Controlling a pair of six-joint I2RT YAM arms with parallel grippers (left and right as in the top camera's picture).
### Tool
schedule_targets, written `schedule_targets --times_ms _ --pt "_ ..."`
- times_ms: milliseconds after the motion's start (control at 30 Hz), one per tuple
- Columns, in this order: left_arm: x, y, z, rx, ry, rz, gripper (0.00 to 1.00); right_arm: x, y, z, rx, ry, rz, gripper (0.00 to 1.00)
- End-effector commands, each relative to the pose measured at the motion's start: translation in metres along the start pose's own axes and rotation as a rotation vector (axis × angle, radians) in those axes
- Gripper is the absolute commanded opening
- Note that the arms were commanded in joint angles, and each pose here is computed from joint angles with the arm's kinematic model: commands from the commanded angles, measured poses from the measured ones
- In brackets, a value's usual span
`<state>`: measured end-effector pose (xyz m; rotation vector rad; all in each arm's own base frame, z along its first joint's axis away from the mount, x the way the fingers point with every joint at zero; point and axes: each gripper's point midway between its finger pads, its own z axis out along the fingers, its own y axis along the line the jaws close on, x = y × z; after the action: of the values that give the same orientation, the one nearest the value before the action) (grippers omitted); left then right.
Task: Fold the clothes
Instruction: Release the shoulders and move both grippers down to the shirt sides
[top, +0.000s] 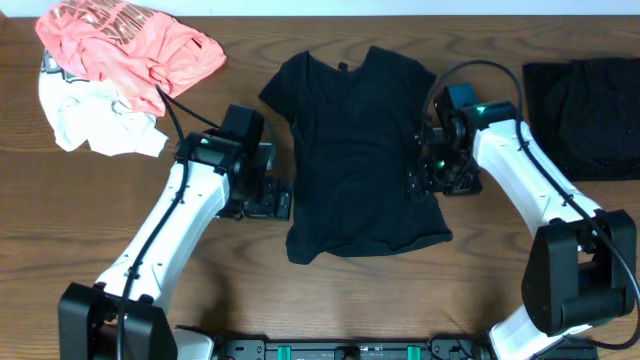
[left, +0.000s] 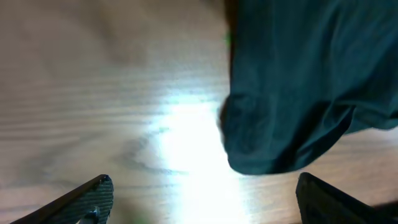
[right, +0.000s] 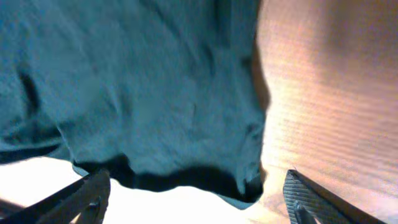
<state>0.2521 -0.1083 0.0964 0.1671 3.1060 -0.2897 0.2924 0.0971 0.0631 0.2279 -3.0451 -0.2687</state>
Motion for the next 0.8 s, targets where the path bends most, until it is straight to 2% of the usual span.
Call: schedule_targets --times_ms 0,267,767 --pt "0.012 -0.006 0.010 0.017 0.041 0.007 0.92 0.010 -0.003 0.010 -0.009 0.040 0.027 0.82" --pt "0.032 -0.009 0.030 0.006 0.094 0.025 0.85 0.031 -0.008 0.026 -0.004 0.105 0.040 0.73" --pt "0.064 -0.007 0.066 -0.013 0.155 0.022 0.79 0.050 -0.032 0.055 0.064 0.123 0.098 0.73"
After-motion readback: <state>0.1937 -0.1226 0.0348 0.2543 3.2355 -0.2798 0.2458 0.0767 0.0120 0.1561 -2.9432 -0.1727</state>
